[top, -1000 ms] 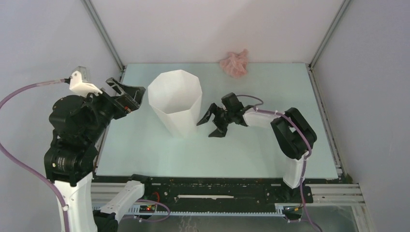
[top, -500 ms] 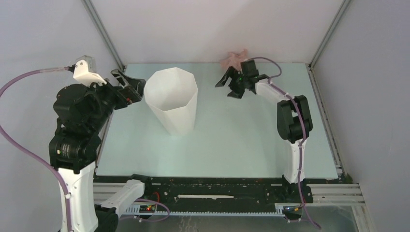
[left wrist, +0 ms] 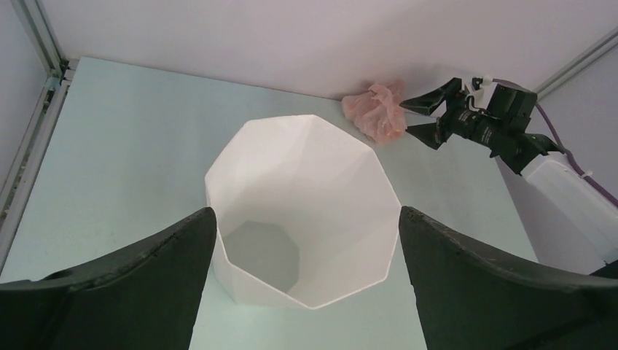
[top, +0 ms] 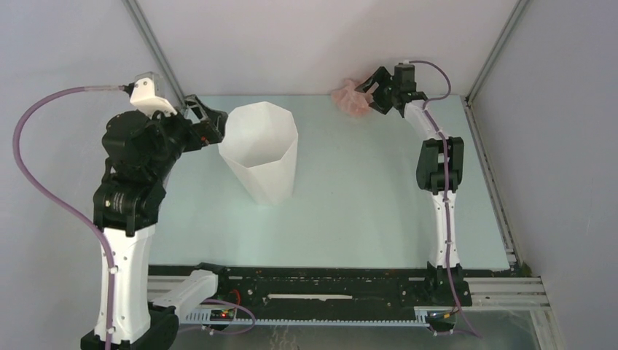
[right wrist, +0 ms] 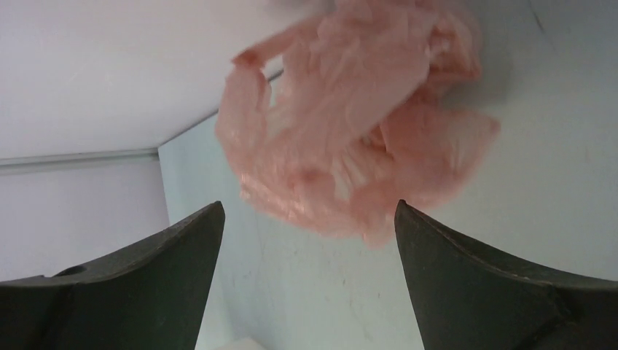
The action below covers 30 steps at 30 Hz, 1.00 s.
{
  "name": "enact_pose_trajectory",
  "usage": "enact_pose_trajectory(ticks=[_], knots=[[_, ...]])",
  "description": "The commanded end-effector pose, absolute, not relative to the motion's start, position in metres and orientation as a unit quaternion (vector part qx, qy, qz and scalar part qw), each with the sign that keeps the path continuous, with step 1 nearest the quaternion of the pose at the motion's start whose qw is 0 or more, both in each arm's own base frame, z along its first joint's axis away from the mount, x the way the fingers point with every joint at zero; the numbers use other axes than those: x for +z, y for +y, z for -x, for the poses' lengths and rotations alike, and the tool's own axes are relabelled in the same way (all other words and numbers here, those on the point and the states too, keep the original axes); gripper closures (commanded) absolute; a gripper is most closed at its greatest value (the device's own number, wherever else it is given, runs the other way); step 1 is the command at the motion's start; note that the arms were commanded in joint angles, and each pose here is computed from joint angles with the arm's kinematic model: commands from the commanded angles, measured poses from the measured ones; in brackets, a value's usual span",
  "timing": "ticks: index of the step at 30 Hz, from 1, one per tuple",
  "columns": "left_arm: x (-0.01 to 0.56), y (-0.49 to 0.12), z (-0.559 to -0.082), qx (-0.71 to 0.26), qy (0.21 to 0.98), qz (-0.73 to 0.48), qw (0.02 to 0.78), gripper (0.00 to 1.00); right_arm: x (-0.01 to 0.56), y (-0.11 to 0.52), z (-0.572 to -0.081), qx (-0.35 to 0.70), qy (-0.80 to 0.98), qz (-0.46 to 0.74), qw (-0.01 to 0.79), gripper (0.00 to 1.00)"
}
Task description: Put the trash bags into the trash bin
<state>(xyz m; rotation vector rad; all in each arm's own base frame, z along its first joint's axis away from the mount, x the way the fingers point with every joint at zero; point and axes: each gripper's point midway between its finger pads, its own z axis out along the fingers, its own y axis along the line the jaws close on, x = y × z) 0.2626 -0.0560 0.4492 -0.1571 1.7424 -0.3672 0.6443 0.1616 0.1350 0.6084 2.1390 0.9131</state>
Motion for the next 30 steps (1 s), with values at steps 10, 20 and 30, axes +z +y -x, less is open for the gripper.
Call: enact_pose_trajectory(ticks=[10, 20, 30], knots=[[0.488, -0.091, -0.286, -0.215, 0.737, 0.021, 0.641, 0.0, 0.125, 0.171, -0.665, 0.399, 0.818, -0.228, 0.346, 0.68], [0.493, -0.148, -0.25, -0.288, 0.732, -0.056, 0.615, 0.0, 0.154, 0.195, -0.481, 0.411, 0.875, -0.128, 0.223, 1.0], [0.454, -0.246, -0.179, -0.377, 0.756, -0.135, 0.517, 0.0, 0.111, 0.226, -0.209, 0.34, 0.929, 0.084, 0.12, 1.0]])
